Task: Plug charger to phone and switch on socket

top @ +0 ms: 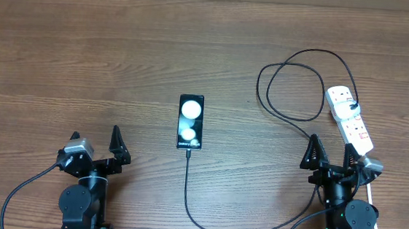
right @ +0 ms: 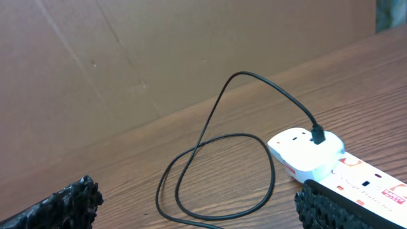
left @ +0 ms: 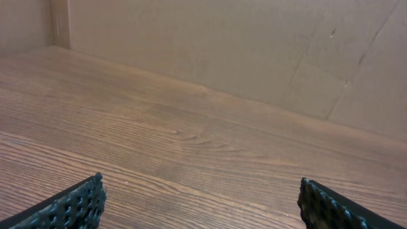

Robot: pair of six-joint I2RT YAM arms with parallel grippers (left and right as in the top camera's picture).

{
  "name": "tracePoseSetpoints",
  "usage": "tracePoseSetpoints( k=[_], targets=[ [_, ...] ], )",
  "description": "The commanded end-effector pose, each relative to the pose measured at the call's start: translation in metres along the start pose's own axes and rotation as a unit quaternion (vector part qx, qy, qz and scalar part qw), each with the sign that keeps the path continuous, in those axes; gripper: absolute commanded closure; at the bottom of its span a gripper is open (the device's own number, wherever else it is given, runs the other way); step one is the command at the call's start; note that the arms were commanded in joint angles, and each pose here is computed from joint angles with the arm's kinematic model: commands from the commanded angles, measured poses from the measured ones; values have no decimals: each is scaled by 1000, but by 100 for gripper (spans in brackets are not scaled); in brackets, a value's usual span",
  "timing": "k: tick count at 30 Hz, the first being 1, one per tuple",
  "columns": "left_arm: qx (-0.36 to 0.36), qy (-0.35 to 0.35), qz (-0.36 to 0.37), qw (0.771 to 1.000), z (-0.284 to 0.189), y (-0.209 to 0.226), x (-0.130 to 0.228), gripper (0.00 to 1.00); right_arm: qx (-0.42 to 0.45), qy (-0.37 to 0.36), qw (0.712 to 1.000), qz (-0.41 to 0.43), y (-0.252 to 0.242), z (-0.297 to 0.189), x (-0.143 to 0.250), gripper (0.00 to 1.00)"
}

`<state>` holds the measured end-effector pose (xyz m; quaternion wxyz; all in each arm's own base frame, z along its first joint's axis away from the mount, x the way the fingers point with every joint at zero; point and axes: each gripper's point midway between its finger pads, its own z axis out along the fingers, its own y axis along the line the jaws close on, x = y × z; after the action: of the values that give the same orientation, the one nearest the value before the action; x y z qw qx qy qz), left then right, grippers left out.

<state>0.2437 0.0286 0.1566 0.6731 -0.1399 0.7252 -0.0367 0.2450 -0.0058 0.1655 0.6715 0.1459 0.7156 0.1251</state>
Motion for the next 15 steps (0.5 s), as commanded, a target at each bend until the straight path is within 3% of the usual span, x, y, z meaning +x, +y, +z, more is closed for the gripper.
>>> tracePoseSetpoints(
  k=[1, 15],
  targets=[
    [2, -4, 11, 1000, 0, 0, 0, 0, -6, -7, 1000, -4, 3, -1, -3, 0],
    [-14, -10, 36, 999, 0, 5, -3, 0, -5, -7, 1000, -5, 3, -1, -3, 0]
  ],
)
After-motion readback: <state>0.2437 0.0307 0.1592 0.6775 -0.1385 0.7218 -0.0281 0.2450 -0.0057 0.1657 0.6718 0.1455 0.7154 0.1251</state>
